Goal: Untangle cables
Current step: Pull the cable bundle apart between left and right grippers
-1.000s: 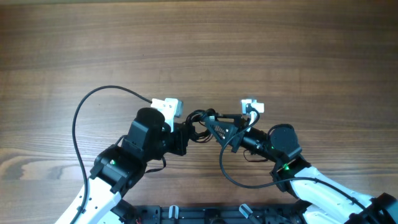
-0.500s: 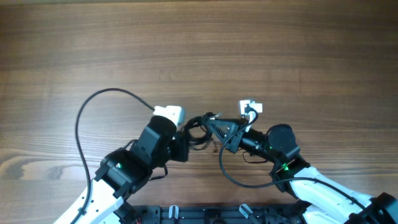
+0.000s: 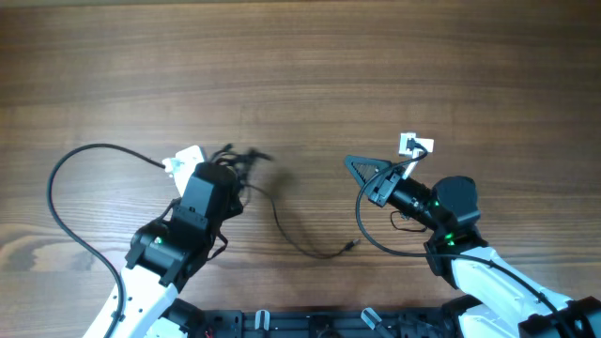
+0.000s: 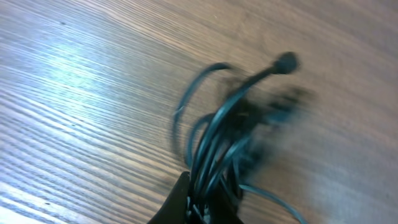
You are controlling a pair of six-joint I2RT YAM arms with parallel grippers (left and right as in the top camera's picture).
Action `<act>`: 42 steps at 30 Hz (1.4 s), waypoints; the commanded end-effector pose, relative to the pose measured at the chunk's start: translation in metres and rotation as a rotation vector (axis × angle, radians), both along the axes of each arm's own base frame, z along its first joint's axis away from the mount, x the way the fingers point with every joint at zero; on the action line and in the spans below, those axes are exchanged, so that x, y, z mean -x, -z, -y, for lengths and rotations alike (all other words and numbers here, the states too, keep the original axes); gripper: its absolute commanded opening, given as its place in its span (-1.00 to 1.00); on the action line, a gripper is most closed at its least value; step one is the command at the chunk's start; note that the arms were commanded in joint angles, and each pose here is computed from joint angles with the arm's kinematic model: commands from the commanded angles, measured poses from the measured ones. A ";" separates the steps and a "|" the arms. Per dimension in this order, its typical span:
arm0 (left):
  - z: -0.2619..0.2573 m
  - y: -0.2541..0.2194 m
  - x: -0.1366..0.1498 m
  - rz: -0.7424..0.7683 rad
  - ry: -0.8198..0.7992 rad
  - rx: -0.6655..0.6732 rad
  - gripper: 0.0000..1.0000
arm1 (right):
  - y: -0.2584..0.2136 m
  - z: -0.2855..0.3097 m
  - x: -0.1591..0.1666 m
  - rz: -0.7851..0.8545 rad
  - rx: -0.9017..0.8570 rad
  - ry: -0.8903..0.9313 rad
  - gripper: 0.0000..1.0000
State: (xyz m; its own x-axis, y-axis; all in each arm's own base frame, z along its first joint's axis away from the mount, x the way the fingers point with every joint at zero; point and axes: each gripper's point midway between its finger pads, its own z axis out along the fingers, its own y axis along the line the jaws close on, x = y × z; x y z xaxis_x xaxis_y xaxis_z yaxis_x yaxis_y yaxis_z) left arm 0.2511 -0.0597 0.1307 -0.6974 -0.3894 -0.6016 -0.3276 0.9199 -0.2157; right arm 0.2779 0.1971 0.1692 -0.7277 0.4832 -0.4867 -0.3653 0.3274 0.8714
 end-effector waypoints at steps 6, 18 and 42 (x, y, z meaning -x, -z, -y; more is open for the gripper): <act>0.059 -0.016 -0.009 0.056 0.314 0.169 -0.92 | 0.003 -0.008 0.009 -0.029 0.000 -0.073 0.08; 0.122 -0.044 0.009 0.131 0.726 0.342 -0.92 | 0.023 -0.026 0.025 -0.100 0.050 -0.122 0.11; 0.166 -0.056 0.049 0.107 0.999 0.481 -0.92 | -0.011 -0.026 0.015 -0.029 -0.058 -0.064 -0.91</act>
